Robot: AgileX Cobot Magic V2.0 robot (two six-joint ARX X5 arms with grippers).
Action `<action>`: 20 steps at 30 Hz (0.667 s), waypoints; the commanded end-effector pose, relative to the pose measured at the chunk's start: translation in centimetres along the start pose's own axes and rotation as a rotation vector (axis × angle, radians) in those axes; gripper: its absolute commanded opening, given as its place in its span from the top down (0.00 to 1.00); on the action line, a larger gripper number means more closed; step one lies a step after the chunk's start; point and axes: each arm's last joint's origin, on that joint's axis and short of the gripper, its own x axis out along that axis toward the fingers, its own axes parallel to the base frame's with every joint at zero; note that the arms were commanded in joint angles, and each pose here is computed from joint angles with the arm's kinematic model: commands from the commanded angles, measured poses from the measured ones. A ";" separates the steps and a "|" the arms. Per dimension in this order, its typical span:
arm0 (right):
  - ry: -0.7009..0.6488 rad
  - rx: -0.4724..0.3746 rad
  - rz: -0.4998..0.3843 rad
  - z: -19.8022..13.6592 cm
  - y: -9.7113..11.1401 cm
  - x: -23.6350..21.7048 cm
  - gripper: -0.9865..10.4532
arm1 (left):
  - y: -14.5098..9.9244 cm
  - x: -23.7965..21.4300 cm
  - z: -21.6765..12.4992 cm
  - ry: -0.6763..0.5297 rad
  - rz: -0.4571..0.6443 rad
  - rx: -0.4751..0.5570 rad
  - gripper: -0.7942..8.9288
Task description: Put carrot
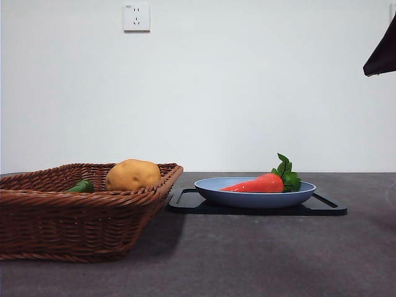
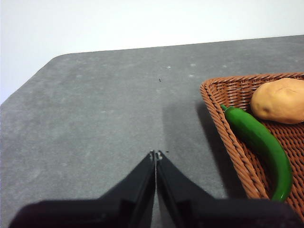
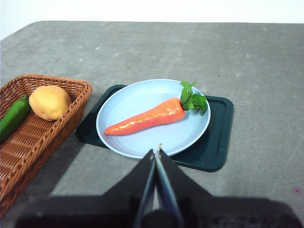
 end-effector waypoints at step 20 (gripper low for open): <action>-0.266 -0.080 -0.312 -1.0 -3.6 -7.5 0.91 | 0.0 0.1 -0.2 -0.008 0.005 0.003 0.91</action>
